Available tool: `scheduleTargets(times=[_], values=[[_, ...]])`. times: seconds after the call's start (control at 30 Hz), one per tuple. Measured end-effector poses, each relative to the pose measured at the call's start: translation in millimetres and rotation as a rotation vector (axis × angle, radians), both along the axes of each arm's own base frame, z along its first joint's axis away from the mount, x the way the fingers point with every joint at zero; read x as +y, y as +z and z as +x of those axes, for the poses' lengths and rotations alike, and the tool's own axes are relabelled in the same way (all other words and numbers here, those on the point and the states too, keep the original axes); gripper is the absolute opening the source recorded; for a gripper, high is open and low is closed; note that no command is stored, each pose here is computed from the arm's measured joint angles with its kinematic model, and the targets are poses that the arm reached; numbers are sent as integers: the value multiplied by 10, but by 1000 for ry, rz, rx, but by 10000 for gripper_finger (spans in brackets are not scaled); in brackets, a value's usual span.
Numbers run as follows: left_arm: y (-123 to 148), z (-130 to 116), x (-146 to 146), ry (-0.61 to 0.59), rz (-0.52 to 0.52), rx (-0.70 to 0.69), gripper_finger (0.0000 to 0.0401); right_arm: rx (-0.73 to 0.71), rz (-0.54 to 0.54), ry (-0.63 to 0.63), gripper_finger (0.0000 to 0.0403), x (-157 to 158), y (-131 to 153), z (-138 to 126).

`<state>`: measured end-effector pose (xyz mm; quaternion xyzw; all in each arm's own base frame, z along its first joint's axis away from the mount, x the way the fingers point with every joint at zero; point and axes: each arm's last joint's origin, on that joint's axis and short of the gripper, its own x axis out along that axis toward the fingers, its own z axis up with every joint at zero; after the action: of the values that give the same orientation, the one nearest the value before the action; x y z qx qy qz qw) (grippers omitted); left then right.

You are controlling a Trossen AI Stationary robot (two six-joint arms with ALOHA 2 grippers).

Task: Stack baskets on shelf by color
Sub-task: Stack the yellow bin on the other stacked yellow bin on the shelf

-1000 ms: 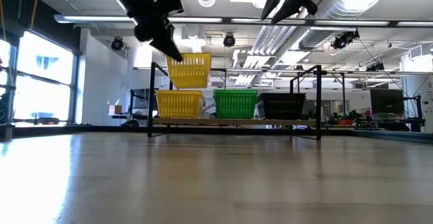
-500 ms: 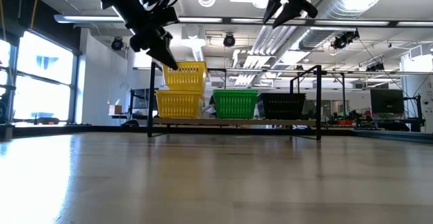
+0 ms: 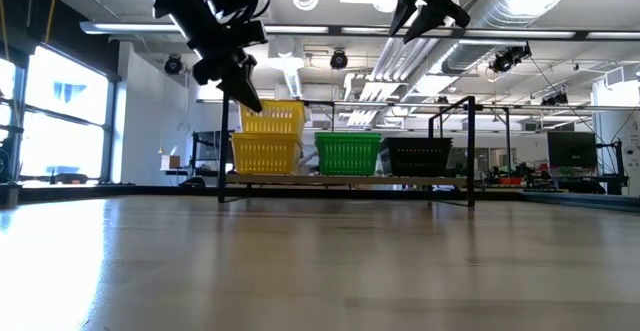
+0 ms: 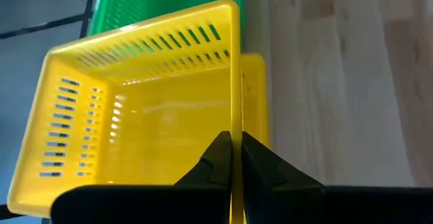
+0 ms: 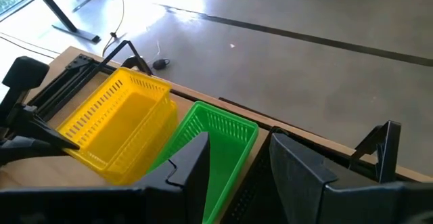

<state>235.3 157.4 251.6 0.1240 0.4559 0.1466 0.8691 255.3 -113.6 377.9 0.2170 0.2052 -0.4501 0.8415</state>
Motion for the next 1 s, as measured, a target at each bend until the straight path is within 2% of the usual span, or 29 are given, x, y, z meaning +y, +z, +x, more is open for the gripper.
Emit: scheduleTargets(times=[0.53, 0.73, 1.0], values=[[-112, 22, 29, 48, -17, 52, 3, -1, 0, -1, 140, 0, 0, 0], [-109, 13, 36, 83, 17, 75, 30, -6, 3, -5, 140, 0, 0, 0], [-114, 5, 10, 71, 0, 91, 76, -6, 4, -6, 140, 0, 0, 0]])
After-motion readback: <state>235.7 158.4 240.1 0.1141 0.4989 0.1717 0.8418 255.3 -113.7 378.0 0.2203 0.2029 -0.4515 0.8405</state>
